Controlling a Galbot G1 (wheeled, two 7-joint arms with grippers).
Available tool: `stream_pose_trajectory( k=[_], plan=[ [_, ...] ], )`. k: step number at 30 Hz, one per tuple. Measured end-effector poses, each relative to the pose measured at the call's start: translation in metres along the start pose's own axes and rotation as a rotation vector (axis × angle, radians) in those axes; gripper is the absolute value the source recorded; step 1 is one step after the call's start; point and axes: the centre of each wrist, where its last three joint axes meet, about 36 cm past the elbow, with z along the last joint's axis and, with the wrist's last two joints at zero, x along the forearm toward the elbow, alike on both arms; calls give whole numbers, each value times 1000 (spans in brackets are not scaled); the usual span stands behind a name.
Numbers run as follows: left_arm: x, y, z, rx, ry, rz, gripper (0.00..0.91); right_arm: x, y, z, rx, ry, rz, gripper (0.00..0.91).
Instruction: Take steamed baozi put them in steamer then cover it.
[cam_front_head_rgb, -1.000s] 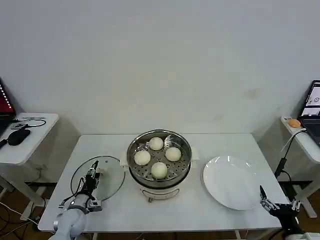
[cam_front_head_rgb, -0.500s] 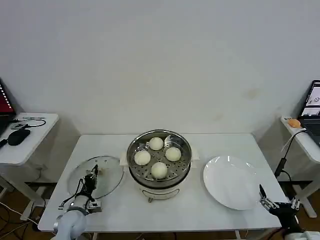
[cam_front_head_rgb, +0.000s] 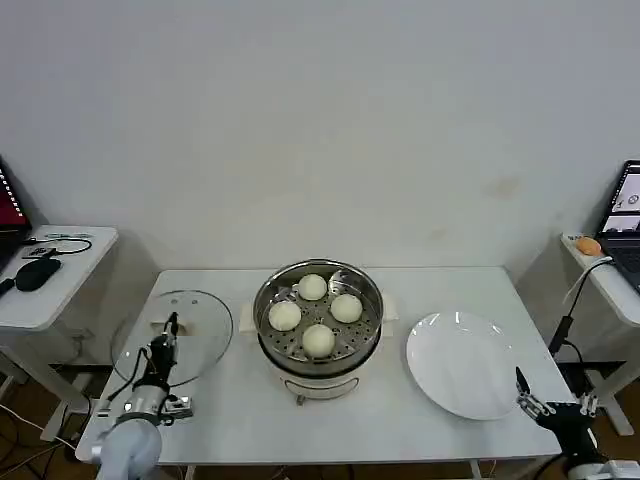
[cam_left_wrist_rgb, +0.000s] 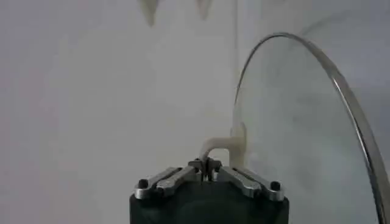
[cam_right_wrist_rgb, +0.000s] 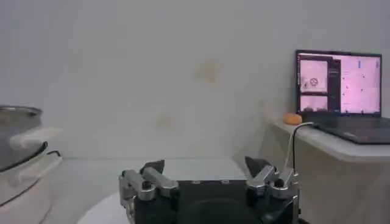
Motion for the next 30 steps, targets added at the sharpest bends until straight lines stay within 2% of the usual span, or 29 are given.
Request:
stream_pose_trajectory(
  k=[7,13,20,30],
  plan=[
    [4,44,4,32,42,-59,0,-2,1,2,24,2,10,907],
    [9,78,-5,108,36,-95,0,-2,3,5,71,3,30,907],
    [11,112,-32,204,11,-114,0,1,5,6,180,15,62,907],
    [11,131,-92,214,-27,-47,0,-10,15,6,263,11,66,907]
  ],
)
